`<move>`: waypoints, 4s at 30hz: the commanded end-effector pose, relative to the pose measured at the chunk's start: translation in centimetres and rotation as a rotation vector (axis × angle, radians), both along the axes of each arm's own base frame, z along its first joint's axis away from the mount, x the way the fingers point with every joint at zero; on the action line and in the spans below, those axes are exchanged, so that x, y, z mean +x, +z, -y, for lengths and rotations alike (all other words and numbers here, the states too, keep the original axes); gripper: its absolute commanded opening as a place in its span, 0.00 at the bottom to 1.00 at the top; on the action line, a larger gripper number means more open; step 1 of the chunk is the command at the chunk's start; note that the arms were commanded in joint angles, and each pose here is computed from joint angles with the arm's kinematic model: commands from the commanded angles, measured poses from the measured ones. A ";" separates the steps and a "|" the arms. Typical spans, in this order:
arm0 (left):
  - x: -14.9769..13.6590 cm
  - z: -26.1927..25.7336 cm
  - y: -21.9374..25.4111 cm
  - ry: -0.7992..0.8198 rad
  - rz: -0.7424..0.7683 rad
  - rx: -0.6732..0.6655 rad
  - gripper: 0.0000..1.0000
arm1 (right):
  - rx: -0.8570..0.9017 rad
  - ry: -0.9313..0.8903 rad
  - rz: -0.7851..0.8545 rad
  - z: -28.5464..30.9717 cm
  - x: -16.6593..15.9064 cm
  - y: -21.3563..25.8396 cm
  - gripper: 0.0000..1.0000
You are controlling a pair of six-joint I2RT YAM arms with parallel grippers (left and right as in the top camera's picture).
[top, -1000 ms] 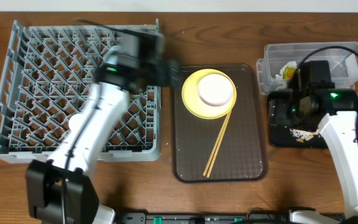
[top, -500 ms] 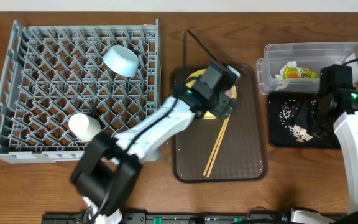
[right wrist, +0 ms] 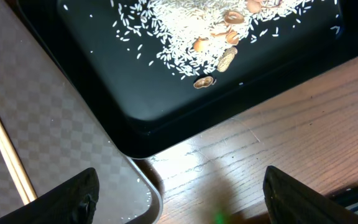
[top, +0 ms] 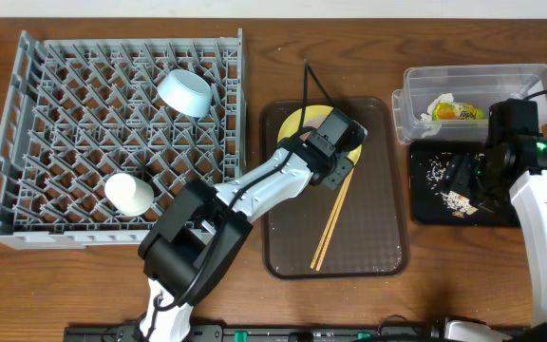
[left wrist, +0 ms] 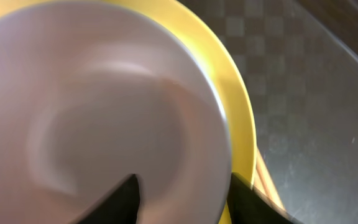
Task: Sort waste into correct bins and load items into the dishwasher rack
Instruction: 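Reach the left gripper to the pink bowl on the yellow plate and grasp, then carry the pink bowl into the rack and set it upright, then release the pink bowl and move the left gripper to the chopsticks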
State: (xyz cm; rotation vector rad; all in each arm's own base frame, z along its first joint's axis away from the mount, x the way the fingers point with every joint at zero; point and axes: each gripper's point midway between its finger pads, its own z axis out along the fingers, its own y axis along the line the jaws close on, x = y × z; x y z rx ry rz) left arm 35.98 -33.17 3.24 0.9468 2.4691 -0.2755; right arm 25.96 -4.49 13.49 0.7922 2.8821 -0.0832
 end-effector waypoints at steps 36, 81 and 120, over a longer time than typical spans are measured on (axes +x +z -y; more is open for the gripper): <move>0.3 -18.6 21.0 0.286 -0.360 -0.833 0.06 | -0.031 0.000 0.013 0.8 0.1 0.4 0.85; 3.1 -29.5 17.4 0.587 -0.769 -1.347 0.06 | -0.031 0.000 0.014 0.8 0.1 0.4 0.85; 3.4 -33.8 8.1 1.067 -0.736 -0.893 0.57 | -0.027 0.012 0.005 0.7 0.0 0.3 0.85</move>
